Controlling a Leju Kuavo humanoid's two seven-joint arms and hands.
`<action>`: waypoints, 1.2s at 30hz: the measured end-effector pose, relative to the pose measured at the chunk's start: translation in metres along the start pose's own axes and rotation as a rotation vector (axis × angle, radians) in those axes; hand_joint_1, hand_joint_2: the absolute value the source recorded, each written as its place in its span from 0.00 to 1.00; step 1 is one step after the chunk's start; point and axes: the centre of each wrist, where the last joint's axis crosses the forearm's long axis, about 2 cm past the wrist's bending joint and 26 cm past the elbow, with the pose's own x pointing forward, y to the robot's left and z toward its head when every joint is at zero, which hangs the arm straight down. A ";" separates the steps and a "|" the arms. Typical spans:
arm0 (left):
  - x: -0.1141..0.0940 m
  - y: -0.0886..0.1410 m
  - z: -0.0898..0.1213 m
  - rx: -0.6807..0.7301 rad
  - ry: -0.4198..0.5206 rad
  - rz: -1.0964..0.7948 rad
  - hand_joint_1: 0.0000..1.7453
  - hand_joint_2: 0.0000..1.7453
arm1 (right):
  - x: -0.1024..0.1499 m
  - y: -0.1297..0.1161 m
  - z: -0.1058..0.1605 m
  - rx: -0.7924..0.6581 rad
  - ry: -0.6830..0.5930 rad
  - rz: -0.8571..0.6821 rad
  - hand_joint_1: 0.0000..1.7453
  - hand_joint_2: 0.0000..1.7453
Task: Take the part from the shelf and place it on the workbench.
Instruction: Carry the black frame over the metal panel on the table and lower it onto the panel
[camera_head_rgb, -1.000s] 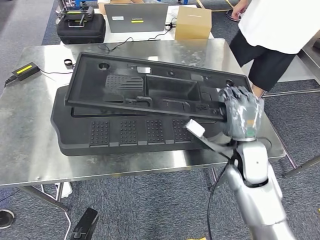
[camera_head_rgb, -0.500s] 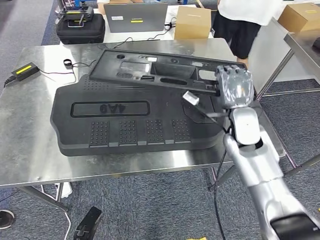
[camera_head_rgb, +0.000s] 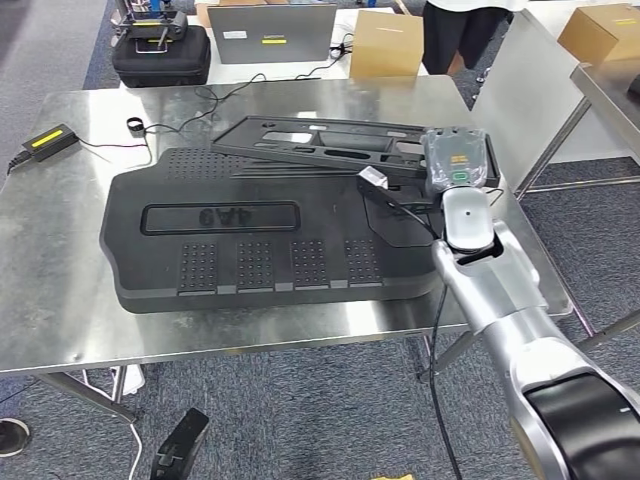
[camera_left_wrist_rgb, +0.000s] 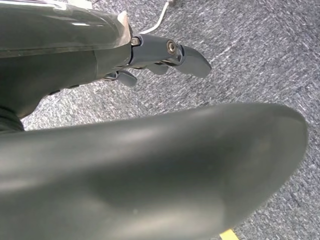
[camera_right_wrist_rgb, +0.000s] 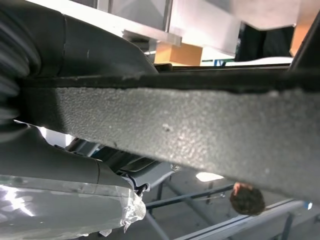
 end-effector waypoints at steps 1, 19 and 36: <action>0.000 0.000 0.000 0.000 0.000 0.000 0.00 0.00 | 0.001 0.001 0.000 0.006 -0.003 0.000 1.00 1.00; 0.001 -0.001 0.000 0.012 -0.001 0.013 0.00 0.00 | 0.043 0.041 0.037 0.199 -0.095 0.005 0.00 1.00; -0.003 -0.002 0.002 0.025 0.009 0.031 0.00 0.00 | 0.052 0.045 0.045 0.212 -0.176 0.000 0.00 0.50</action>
